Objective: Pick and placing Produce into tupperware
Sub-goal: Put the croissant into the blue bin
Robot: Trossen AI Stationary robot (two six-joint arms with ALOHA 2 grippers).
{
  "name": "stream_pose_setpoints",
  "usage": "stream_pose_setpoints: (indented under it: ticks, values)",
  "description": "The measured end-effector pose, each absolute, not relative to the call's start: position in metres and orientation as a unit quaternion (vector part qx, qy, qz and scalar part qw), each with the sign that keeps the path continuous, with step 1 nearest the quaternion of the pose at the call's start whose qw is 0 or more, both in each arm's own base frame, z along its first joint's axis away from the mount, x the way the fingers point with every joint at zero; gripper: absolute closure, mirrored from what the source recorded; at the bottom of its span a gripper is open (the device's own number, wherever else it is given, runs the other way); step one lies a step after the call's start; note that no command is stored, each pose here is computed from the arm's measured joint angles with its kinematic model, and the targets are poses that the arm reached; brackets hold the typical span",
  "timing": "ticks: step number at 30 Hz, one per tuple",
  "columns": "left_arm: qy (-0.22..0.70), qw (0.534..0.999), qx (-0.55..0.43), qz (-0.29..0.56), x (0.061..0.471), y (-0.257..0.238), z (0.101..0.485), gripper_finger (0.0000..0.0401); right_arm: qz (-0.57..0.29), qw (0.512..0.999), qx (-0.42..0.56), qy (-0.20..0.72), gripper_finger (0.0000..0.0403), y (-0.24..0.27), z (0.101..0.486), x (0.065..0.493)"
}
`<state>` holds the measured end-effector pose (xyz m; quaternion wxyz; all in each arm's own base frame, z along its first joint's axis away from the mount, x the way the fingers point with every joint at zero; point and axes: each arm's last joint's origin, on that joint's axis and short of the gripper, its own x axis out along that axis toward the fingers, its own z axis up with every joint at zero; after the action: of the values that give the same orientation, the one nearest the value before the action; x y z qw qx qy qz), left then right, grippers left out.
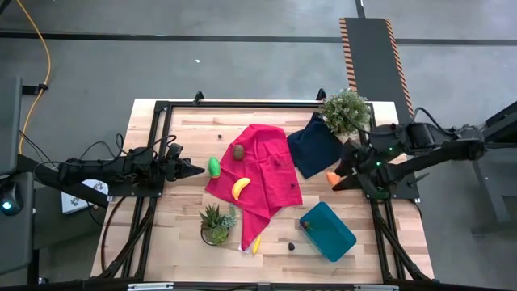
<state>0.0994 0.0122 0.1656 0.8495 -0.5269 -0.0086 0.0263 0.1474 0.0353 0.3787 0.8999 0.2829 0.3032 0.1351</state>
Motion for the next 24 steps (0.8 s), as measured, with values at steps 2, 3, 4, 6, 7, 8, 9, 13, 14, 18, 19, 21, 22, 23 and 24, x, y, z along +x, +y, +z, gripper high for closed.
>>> stream_pose_setpoints:
  ticks: [2, 3, 4, 6, 7, 8, 9, 13, 14, 18, 19, 21, 22, 23, 24]
  values:
    - [-0.009, 0.850, -0.527, 0.026, 0.099, 0.012, 0.166, 0.0400, 0.143, 0.906, 0.276, 0.289, 0.0212, 0.042, 0.382, 0.147]
    - [-0.009, 0.849, -0.527, 0.027, 0.099, 0.012, 0.166, 0.0400, 0.145, 0.907, 0.275, 0.283, 0.0212, 0.046, 0.383, 0.147]
    - [-0.009, 0.849, -0.527, 0.026, 0.099, 0.012, 0.166, 0.0400, 0.146, 0.910, 0.271, 0.279, 0.0212, 0.049, 0.383, 0.146]
    - [-0.009, 0.849, -0.527, 0.026, 0.099, 0.012, 0.166, 0.0400, 0.147, 0.912, 0.263, 0.278, 0.0212, 0.056, 0.384, 0.144]
    - [-0.009, 0.849, -0.527, 0.026, 0.099, 0.012, 0.166, 0.0400, 0.146, 0.912, 0.263, 0.278, 0.0212, 0.059, 0.383, 0.143]
    - [-0.009, 0.849, -0.527, 0.026, 0.099, 0.012, 0.166, 0.0400, 0.146, 0.913, 0.260, 0.278, 0.0212, 0.062, 0.383, 0.142]
    - [-0.009, 0.849, -0.527, 0.026, 0.099, 0.012, 0.166, 0.0400, 0.146, 0.913, 0.259, 0.279, 0.0212, 0.065, 0.383, 0.141]
    - [-0.009, 0.849, -0.527, 0.026, 0.099, 0.012, 0.166, 0.0400, 0.152, 0.910, 0.253, 0.290, 0.0212, 0.080, 0.381, 0.137]
    - [-0.009, 0.849, -0.527, 0.026, 0.099, 0.012, 0.166, 0.0400, 0.156, 0.909, 0.251, 0.294, 0.0212, 0.084, 0.380, 0.137]
    - [-0.009, 0.849, -0.527, 0.026, 0.099, 0.012, 0.166, 0.0400, 0.152, 0.903, 0.250, 0.315, 0.0212, 0.100, 0.374, 0.140]
    - [-0.009, 0.849, -0.527, 0.026, 0.099, 0.012, 0.166, 0.0400, 0.152, 0.900, 0.249, 0.323, 0.0212, 0.104, 0.372, 0.141]
    - [-0.009, 0.849, -0.527, 0.026, 0.099, 0.012, 0.166, 0.0400, 0.147, 0.894, 0.246, 0.344, 0.0212, 0.113, 0.365, 0.144]
    - [-0.009, 0.849, -0.527, 0.027, 0.099, 0.012, 0.166, 0.0400, 0.145, 0.890, 0.243, 0.357, 0.0212, 0.117, 0.362, 0.146]
    - [-0.009, 0.849, -0.527, 0.026, 0.099, 0.012, 0.166, 0.0400, 0.144, 0.886, 0.241, 0.368, 0.0212, 0.122, 0.358, 0.148]
    - [-0.009, 0.849, -0.527, 0.026, 0.099, 0.012, 0.166, 0.0400, 0.144, 0.884, 0.238, 0.377, 0.0212, 0.127, 0.355, 0.151]
